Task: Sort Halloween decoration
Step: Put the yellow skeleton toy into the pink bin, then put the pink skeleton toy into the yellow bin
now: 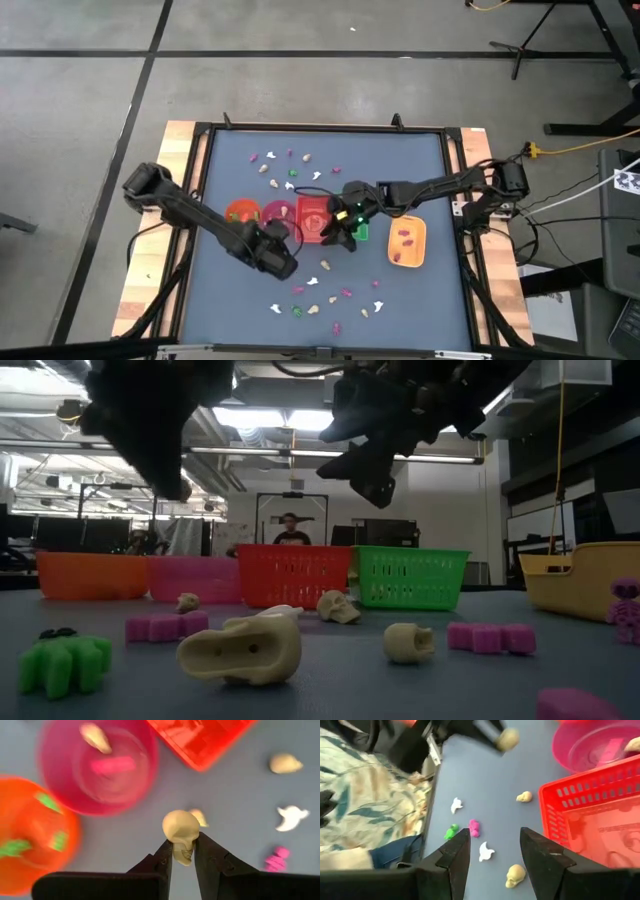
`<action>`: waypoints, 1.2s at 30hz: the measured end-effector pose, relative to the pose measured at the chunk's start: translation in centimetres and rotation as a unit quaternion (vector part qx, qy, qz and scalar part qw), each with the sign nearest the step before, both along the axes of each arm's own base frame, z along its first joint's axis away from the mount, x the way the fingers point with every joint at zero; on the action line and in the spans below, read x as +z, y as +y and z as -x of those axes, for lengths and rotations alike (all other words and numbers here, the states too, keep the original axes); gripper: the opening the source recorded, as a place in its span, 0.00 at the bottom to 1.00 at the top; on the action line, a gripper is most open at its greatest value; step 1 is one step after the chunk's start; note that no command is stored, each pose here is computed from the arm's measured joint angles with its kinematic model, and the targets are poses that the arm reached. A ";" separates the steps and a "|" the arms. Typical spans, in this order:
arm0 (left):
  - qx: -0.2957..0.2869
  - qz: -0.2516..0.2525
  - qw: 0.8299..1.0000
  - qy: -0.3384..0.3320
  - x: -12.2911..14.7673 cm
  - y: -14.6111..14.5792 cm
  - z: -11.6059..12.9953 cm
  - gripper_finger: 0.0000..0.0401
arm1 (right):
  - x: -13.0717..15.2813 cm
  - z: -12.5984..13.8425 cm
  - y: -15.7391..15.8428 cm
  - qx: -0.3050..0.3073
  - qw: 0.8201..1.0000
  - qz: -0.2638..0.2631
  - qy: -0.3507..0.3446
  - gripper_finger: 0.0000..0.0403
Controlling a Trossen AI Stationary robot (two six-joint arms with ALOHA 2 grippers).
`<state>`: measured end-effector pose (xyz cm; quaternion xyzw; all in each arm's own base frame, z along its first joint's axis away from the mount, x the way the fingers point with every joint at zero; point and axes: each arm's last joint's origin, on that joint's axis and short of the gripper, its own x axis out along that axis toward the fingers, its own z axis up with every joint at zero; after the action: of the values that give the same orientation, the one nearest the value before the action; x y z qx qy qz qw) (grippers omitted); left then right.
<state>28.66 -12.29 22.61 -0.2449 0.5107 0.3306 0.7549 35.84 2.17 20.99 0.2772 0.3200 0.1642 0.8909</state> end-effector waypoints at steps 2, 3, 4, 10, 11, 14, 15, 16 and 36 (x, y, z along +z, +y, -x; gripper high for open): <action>-0.009 -0.019 1.000 0.010 0.6 1.1 0.2 0.11 | 0.0 0.0 -0.4 0.003 1.000 -0.006 0.000 0.43; -0.014 -0.028 0.999 0.015 0.9 1.7 0.3 0.11 | 0.0 0.0 -0.5 0.001 1.000 -0.006 -0.001 0.43; -0.020 -0.038 0.999 0.022 1.1 2.2 0.4 0.11 | 0.0 0.0 -0.7 -0.002 1.000 -0.006 0.000 0.43; -0.080 -0.088 0.991 0.064 0.9 5.0 -0.4 0.11 | 0.0 0.0 -1.1 -0.009 1.000 -0.005 0.000 0.43; -0.086 -0.093 0.990 0.070 0.8 5.4 -0.6 0.11 | 0.0 0.0 -1.1 -0.009 1.000 -0.005 0.000 0.43; -0.103 -0.100 0.985 0.091 0.6 6.8 -1.0 0.11 | 0.0 0.0 -1.1 -0.011 1.000 -0.005 0.001 0.43; -0.111 -0.101 0.984 0.096 0.6 7.2 -1.0 0.11 | 0.0 0.0 -1.1 -0.011 1.000 -0.004 0.001 0.43; -0.121 -0.101 0.982 0.102 0.6 7.5 -1.1 0.11 | 0.1 0.0 -1.1 -0.011 1.000 -0.004 0.001 0.43; -0.144 -0.078 0.979 0.119 0.5 9.6 -1.4 0.35 | 0.3 0.1 -1.5 -0.020 1.000 0.007 -0.004 0.43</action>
<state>30.10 -2.74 23.11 -0.0678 0.5995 0.2838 0.7453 35.74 0.65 21.30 0.2760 0.3118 0.1456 0.8974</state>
